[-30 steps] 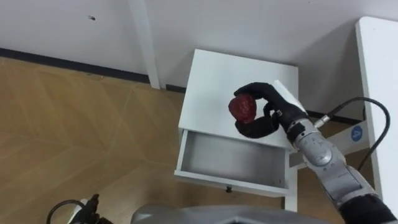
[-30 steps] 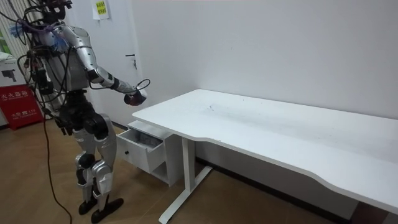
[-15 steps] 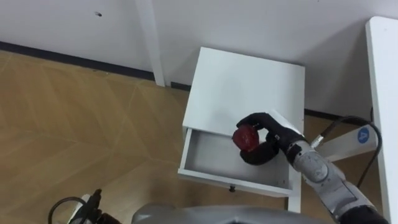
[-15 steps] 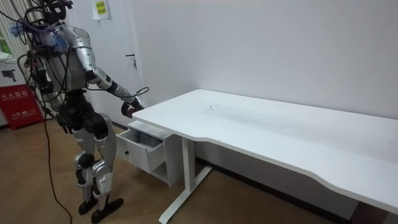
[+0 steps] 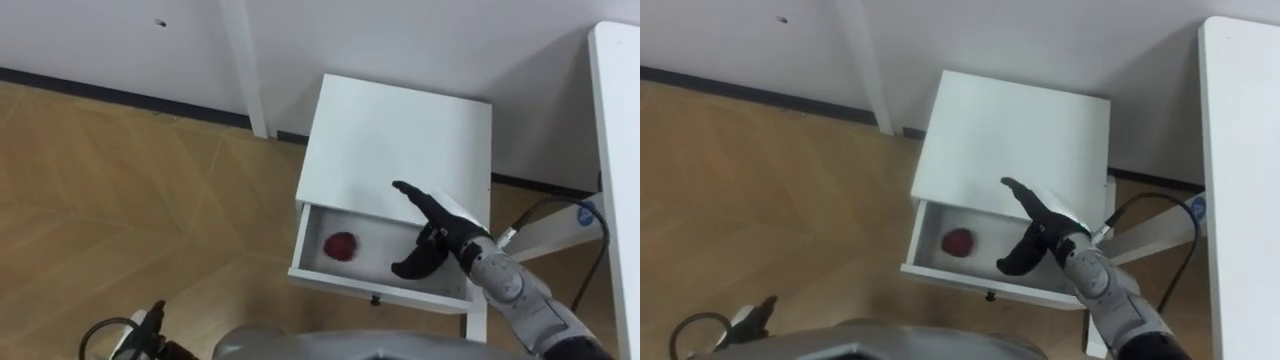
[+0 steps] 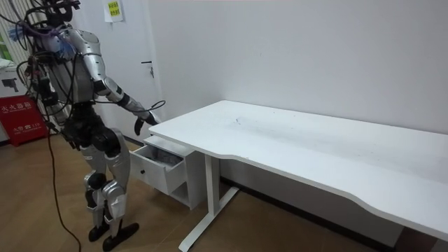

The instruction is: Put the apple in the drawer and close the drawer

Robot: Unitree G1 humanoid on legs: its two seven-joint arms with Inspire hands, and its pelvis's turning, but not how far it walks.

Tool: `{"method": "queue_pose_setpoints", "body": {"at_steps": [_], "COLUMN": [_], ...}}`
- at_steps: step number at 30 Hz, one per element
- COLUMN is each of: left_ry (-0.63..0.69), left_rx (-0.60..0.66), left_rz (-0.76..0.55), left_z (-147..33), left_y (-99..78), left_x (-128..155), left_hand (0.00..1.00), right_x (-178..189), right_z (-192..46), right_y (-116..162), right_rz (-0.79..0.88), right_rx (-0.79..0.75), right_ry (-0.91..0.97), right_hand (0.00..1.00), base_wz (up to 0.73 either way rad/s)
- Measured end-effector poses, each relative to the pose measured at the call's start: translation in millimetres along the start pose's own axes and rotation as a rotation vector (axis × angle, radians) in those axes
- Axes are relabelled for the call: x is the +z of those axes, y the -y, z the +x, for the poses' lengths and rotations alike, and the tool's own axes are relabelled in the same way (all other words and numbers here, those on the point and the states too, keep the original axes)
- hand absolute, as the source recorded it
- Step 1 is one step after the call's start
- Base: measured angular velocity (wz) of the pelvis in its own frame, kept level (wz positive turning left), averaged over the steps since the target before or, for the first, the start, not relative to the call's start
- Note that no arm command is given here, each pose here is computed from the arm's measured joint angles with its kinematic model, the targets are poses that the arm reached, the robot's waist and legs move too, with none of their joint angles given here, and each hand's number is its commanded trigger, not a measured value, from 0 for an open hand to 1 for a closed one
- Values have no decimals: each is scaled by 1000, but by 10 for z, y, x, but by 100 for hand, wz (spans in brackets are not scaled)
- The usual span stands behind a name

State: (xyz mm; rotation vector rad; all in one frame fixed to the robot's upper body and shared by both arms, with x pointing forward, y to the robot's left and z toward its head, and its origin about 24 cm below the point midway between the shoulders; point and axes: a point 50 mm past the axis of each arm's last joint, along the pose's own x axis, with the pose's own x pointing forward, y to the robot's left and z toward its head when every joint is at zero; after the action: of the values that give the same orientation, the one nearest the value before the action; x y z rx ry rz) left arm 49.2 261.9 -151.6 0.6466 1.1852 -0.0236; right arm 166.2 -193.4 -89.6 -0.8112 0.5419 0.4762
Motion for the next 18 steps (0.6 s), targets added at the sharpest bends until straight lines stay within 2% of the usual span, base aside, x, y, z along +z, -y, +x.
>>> {"method": "queue_pose_setpoints", "body": {"at_steps": [9, 14, 18], "left_ry": [23, 4, -25], "left_rx": [4, -1, -9], "left_rz": [3, -25, -68], "left_z": [6, -5, -23], "left_y": [-1, 44, 109], "left_x": [61, 23, -38], "left_hand": [0, 0, 0], "right_x": [-125, -348, -720], "right_z": [-26, -54, -228], "right_y": [-64, -102, -120], "right_rz": [36, 234, 404], "right_rx": [20, -62, -191], "right_ry": [-53, -162, -327], "right_hand": [0, 0, 0], "base_wz": [1, -2, 9]}}
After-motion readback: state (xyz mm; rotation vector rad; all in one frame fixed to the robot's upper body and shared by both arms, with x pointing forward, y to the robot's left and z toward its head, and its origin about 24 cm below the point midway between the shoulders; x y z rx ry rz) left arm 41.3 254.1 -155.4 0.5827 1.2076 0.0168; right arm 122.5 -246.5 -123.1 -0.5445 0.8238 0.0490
